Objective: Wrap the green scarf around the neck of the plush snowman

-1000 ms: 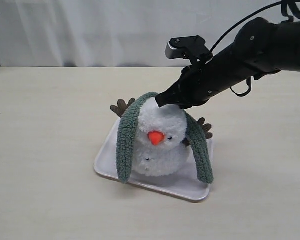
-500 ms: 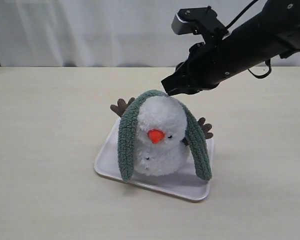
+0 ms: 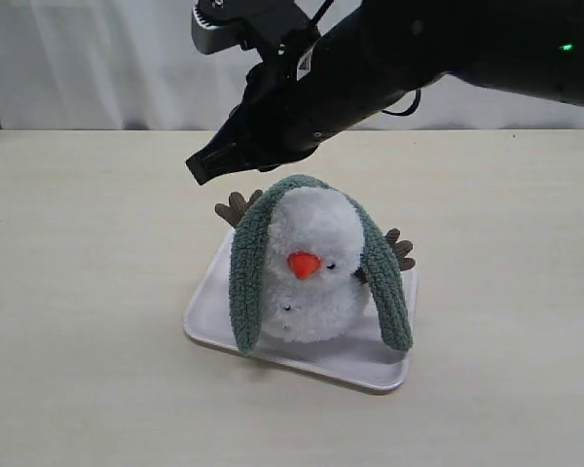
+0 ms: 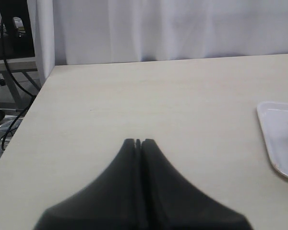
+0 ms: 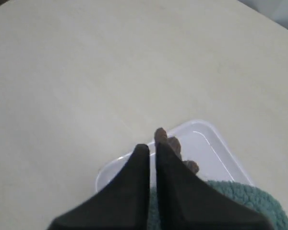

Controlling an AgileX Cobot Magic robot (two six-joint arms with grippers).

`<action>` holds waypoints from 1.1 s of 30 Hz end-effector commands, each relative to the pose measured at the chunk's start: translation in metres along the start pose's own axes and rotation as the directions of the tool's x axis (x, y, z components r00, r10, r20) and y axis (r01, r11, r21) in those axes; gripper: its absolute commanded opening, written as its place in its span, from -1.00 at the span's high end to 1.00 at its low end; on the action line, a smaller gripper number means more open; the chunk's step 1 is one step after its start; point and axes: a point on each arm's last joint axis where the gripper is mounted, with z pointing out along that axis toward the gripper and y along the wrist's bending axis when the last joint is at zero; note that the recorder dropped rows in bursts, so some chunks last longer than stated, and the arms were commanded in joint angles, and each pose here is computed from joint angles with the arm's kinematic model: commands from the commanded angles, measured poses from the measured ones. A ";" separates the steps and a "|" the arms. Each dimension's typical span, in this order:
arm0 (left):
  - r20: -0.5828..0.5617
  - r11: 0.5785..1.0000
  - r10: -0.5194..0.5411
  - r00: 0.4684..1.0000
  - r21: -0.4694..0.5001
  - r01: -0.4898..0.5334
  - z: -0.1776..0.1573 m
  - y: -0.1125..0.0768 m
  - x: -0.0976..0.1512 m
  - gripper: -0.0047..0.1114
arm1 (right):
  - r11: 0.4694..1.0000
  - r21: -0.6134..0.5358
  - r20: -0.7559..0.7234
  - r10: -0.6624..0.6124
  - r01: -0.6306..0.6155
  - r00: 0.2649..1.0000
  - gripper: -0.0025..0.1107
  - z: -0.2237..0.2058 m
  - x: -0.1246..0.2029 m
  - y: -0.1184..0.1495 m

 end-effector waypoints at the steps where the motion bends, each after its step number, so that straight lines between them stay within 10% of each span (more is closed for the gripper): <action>1: 0.010 1.000 -0.011 1.000 -0.004 0.012 0.000 0.000 0.000 0.92 | 0.994 0.108 -0.198 0.041 -0.020 0.979 0.89 0.027 0.011 -0.012; 12: 0.010 1.000 -0.011 1.000 -0.004 0.012 0.000 0.000 0.000 0.92 | 0.995 0.094 -0.299 0.055 -0.028 0.953 0.89 0.076 0.031 -0.011; 33: 0.010 1.000 -0.013 1.000 -0.003 0.013 0.000 0.000 0.000 0.92 | 0.980 0.201 -0.285 0.051 0.007 0.957 0.88 -0.039 -0.004 -0.018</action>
